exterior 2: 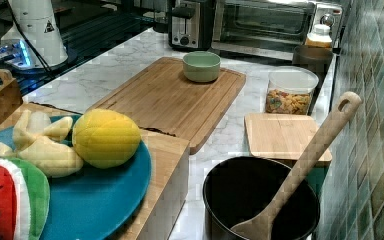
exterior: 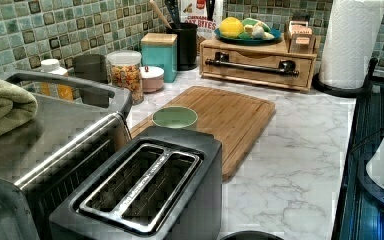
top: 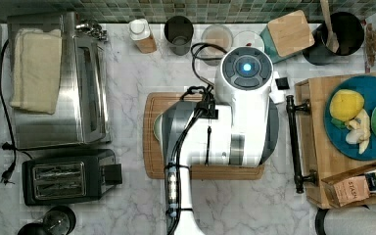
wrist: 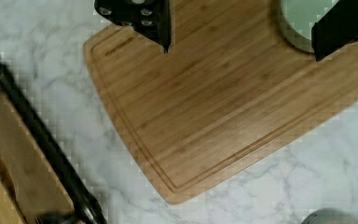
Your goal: Open the drawer.
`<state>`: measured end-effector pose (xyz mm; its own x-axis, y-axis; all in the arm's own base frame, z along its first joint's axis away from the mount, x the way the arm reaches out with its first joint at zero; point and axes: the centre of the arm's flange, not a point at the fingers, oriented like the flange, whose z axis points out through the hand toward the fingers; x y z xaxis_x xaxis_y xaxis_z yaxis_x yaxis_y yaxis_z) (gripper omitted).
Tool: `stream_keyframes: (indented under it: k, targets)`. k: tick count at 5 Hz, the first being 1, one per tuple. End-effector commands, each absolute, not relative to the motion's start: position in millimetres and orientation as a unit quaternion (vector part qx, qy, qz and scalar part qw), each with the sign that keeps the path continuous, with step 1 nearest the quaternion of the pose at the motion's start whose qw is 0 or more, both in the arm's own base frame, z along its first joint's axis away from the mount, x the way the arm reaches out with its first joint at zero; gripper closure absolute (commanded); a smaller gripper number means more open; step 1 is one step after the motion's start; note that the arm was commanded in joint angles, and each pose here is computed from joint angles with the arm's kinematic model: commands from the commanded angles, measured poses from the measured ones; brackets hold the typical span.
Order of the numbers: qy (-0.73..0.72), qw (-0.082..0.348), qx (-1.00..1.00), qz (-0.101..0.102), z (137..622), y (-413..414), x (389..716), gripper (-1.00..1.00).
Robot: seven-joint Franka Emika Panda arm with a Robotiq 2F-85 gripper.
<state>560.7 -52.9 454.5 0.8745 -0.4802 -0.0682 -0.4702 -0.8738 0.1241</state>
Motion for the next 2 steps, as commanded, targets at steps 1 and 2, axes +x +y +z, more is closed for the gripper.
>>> stream_keyframes:
  k: [1, 2]
  targets:
    - [-0.059, 0.064, 0.996, -0.016, 440, -104, 514, -1.00]
    - [-0.029, 0.058, 0.998, 0.007, 419, -125, 501, -1.00]
